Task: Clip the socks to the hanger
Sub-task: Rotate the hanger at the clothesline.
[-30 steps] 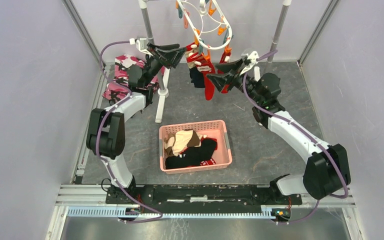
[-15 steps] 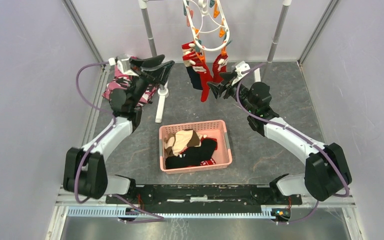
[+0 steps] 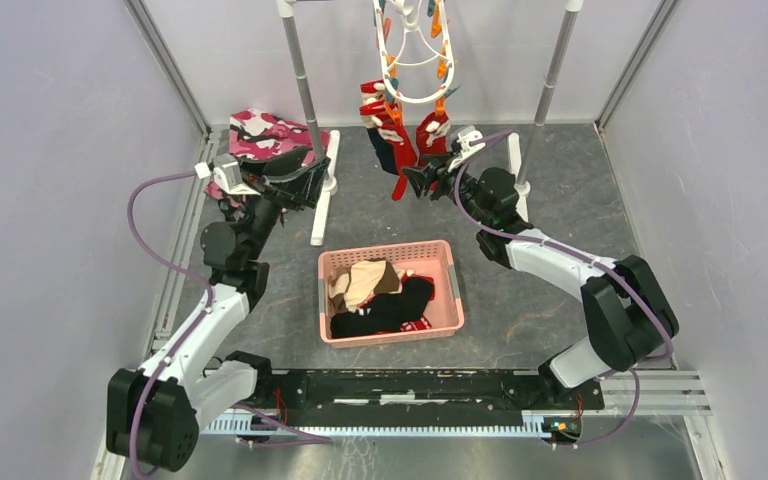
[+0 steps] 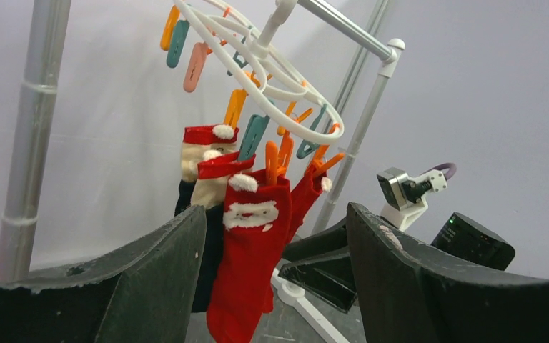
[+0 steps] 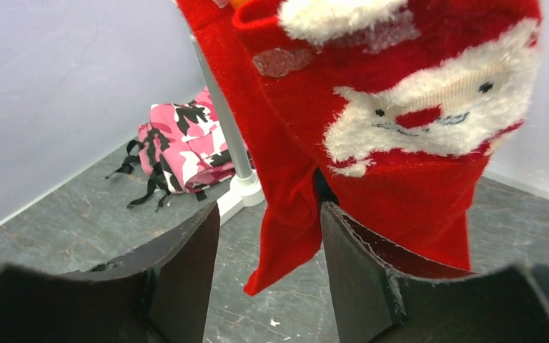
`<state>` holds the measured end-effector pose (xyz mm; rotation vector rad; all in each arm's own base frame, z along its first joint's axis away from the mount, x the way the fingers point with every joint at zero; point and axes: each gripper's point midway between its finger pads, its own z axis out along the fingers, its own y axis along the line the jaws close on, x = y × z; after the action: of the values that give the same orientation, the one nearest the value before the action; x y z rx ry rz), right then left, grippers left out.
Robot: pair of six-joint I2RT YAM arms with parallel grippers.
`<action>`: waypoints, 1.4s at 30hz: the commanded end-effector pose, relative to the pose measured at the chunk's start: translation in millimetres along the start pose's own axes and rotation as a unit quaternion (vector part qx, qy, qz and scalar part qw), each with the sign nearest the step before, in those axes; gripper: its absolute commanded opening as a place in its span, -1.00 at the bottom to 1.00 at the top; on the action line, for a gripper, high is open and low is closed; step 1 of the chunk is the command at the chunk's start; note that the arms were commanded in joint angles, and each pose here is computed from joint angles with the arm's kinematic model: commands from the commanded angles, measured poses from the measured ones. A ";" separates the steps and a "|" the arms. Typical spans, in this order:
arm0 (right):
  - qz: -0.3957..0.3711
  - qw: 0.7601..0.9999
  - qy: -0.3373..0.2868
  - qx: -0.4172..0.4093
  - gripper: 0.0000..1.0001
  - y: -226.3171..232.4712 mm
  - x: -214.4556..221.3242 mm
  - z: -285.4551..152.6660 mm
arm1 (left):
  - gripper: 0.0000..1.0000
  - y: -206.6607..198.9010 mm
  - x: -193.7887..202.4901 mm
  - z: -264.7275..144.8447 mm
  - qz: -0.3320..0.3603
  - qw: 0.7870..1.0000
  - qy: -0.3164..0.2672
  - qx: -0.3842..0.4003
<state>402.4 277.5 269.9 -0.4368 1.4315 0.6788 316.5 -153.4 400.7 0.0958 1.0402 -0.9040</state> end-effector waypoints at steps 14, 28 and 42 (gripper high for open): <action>0.067 0.994 -0.077 0.031 -0.25 -5.8 -18.2 27.1 | 0.56 0.0 5.5 -25.1 0.022 0.999 0.012 -0.020; 0.007 0.990 -0.078 0.119 -1.00 -42.2 -36.6 -24.4 | 0.56 0.9 15.7 -23.7 0.027 0.999 0.024 -0.007; -0.012 0.964 -0.113 0.241 -1.00 -135.5 -92.8 -53.4 | 0.56 -4.7 12.1 -19.3 0.026 0.999 0.022 0.007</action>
<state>434.5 141.2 306.7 -0.0221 1.3687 0.3758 309.8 -151.7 363.1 0.0949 1.1425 -0.8789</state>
